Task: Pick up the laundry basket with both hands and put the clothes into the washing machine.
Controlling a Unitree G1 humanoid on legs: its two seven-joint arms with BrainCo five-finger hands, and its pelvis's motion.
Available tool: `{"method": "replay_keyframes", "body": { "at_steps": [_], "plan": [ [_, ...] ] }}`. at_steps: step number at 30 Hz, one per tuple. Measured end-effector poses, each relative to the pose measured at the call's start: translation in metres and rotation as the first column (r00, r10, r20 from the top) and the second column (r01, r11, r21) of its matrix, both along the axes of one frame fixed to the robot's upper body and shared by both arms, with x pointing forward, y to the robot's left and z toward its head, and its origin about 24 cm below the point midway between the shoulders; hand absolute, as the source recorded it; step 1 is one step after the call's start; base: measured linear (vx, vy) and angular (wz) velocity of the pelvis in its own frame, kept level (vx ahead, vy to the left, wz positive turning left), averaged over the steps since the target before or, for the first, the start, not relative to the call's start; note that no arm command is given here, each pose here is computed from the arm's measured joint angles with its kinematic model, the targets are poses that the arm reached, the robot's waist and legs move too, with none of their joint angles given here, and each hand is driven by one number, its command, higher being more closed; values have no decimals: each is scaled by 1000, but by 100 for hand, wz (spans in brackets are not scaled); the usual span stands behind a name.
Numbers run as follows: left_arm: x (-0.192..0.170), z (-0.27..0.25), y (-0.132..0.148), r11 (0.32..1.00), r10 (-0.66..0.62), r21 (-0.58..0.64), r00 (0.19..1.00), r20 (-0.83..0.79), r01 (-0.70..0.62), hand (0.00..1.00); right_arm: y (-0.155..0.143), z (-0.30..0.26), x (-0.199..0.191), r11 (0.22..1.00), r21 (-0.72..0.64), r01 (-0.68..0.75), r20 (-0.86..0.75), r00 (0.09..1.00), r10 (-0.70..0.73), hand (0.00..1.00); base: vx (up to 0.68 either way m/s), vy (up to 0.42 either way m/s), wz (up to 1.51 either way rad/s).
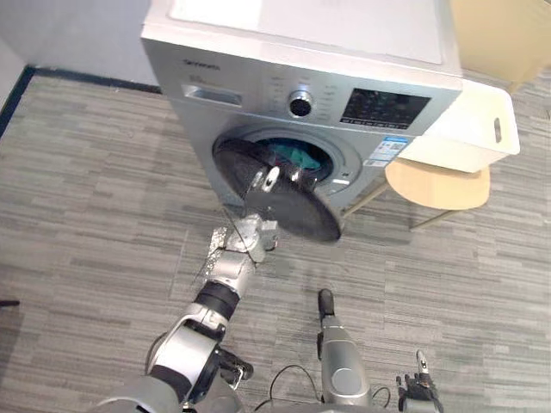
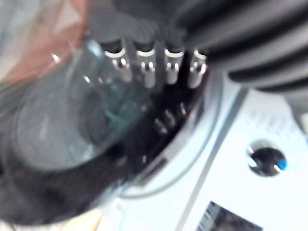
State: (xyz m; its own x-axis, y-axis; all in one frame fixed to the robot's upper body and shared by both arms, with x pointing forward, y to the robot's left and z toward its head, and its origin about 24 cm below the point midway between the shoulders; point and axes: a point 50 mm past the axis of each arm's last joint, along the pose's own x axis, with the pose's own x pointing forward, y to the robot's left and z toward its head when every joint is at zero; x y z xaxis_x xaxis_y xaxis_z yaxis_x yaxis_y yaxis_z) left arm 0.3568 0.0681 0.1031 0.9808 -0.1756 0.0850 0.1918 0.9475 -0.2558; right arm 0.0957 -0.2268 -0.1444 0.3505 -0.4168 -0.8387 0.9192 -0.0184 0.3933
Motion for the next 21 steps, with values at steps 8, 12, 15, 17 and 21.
{"method": "replay_keyframes", "body": {
  "at_steps": [8,12,15,17,21],
  "plan": [
    [7,82,-43,988,-144,-19,949,280,155,0,-18,4,-11,999,-52,7,-19,1000,-8,0,33,-73,-83],
    [10,122,-48,989,-141,14,909,392,148,0,-30,6,-16,996,-74,47,-22,999,-49,0,29,-52,-22],
    [7,143,-45,990,-112,-20,881,460,136,0,-30,5,-19,995,-72,64,-28,997,-66,0,10,-36,18],
    [3,142,-43,989,-104,-42,875,472,141,0,-29,4,-19,996,-65,61,-30,998,-63,0,-7,-9,31],
    [-14,106,-34,974,-75,-162,904,421,156,0,-21,1,-19,997,-43,59,-38,997,-61,0,-1,36,59]
  ]
}}
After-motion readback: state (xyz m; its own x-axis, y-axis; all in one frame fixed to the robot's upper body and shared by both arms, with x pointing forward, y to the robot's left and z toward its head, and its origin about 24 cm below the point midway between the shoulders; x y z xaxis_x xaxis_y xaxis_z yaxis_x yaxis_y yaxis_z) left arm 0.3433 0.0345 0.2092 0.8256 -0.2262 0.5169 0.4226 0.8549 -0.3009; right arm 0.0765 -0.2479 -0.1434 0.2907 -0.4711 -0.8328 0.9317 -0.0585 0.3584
